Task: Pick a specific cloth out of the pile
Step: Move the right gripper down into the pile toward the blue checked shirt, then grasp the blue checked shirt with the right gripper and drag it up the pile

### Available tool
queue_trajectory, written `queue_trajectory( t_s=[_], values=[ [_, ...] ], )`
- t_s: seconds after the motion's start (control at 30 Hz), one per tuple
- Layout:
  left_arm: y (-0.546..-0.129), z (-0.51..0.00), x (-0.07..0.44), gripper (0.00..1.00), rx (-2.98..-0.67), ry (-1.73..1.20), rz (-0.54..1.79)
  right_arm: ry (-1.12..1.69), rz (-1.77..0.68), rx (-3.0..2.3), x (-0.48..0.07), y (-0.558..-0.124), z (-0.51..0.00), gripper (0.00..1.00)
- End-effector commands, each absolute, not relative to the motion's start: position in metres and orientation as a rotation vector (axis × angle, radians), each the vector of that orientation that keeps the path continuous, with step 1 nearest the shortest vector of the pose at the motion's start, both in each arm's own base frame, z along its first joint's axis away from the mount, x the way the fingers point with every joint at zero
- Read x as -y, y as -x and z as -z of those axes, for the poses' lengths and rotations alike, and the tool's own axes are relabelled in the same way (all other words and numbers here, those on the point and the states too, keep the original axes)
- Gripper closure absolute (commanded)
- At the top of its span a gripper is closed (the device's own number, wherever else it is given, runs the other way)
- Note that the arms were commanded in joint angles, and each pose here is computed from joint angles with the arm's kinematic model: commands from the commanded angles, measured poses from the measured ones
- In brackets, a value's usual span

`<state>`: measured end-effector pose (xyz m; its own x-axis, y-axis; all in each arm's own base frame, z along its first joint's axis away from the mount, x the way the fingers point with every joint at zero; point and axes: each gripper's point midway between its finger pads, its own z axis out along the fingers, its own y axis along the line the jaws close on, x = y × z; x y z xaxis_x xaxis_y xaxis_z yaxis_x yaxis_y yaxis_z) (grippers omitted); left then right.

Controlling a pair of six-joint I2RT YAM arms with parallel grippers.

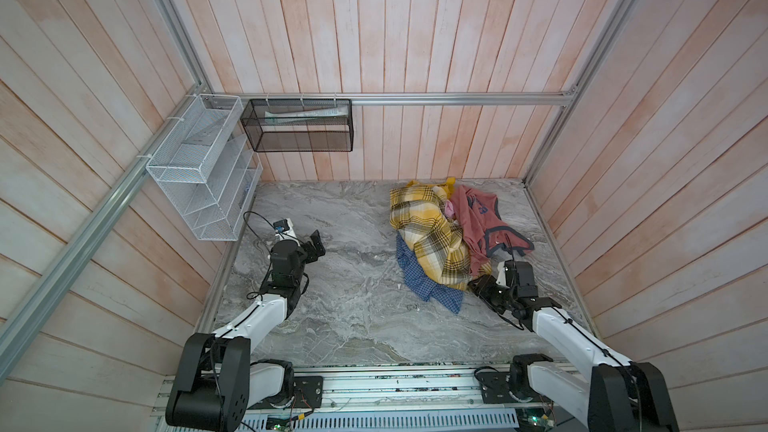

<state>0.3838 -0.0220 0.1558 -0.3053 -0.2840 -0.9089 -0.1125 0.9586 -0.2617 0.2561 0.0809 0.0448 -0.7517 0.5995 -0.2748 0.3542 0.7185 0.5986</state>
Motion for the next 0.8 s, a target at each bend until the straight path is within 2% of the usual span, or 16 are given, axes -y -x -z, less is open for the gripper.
queue_trajectory(
  t_s=[0.0, 0.27, 0.57, 0.7, 0.77],
  values=[
    [-0.384, -0.162, 0.023, 0.0, -1.876, 0.284, 0.166, -0.723, -0.735, -2.498, -0.095, -0.25, -0.049, 0.49],
    [-0.384, -0.161, 0.025, 0.0, -1.875, 0.287, 0.166, -0.722, -0.714, -2.595, -0.112, -0.222, -0.034, 0.51],
    [-0.384, -0.159, 0.023, 0.0, -1.881, 0.302, 0.156, -0.728, -0.722, -2.63, -0.128, -0.226, -0.023, 0.51],
    [-0.384, -0.16, 0.022, 0.0, -1.88, 0.302, 0.151, -0.707, -0.713, -2.655, -0.14, -0.233, -0.019, 0.55],
    [-0.383, -0.16, 0.022, 0.0, -1.88, 0.304, 0.149, -0.689, -0.713, -2.663, -0.145, -0.236, -0.018, 0.61]
  ],
)
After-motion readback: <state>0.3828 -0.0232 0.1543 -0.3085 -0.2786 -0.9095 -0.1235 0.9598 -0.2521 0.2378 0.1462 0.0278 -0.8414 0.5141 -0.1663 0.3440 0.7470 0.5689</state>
